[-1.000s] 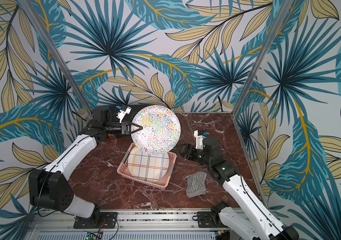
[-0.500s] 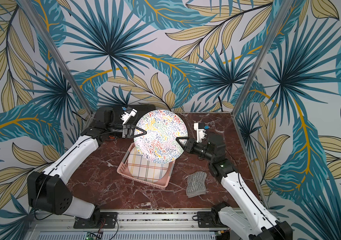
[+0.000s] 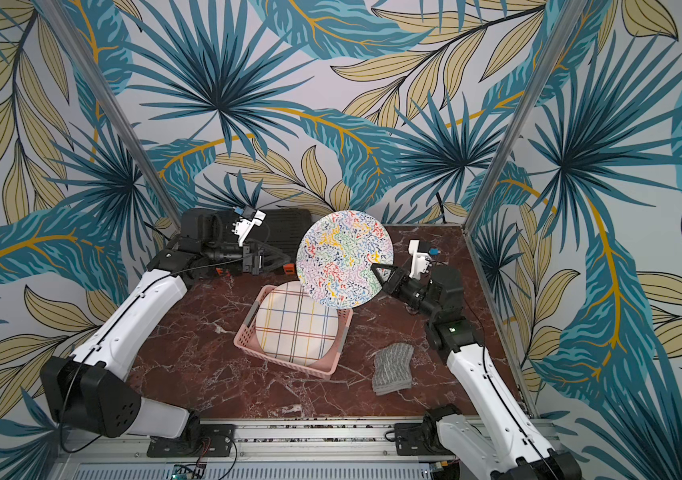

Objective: Wipe the wet plate dry
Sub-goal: Place the plate at the center of the board.

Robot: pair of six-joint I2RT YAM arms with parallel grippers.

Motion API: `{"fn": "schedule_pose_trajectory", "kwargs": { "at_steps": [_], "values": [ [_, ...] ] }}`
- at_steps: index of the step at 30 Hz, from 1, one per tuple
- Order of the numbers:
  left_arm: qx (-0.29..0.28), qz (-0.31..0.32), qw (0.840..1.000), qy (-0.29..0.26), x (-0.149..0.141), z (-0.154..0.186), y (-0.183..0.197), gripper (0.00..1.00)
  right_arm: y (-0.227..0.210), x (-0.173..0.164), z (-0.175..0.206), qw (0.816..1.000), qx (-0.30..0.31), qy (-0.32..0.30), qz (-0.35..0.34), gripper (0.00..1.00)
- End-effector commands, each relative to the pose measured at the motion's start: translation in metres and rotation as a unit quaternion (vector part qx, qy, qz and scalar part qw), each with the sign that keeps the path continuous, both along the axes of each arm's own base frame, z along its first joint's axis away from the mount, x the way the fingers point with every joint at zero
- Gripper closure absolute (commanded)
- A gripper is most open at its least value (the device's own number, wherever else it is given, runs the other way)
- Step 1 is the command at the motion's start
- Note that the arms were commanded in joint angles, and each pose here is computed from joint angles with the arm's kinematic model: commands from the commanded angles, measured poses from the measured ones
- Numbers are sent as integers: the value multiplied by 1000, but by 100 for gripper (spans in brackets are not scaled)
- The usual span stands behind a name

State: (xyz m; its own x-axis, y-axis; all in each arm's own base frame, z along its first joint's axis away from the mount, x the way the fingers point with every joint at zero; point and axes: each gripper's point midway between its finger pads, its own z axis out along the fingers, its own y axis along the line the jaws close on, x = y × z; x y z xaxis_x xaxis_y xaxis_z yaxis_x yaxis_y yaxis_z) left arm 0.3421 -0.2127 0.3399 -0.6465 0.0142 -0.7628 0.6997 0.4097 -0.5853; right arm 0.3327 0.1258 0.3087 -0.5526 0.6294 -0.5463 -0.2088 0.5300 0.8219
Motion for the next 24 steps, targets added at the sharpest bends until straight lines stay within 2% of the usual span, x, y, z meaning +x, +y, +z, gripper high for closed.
{"fn": "schedule_pose_trajectory", "kwargs": {
  "at_steps": [1, 4, 6, 8, 11, 16, 24],
  "values": [
    [51, 92, 993, -54, 17, 13, 29, 0, -58, 26, -18, 988, -3, 63, -142, 100],
    [75, 108, 989, -72, 18, 7, 36, 0, -98, 43, -50, 969, 30, 120, -216, 100],
    [91, 115, 986, -76, 18, -4, 40, 0, -122, 58, -68, 958, 68, 127, -249, 100],
    [99, 117, 986, -71, 19, -14, 41, 0, -138, 72, -85, 951, 80, 132, -268, 100],
    [103, 114, 987, -54, 20, -27, 41, 0, -149, 91, -105, 947, 83, 143, -274, 100],
    [95, 117, 988, -44, 26, -28, 39, 0, -168, 112, -140, 936, 68, 171, -299, 100],
    [87, 124, 988, -32, 30, -37, 39, 0, -175, 140, -198, 929, 85, 214, -290, 100]
  ]
}}
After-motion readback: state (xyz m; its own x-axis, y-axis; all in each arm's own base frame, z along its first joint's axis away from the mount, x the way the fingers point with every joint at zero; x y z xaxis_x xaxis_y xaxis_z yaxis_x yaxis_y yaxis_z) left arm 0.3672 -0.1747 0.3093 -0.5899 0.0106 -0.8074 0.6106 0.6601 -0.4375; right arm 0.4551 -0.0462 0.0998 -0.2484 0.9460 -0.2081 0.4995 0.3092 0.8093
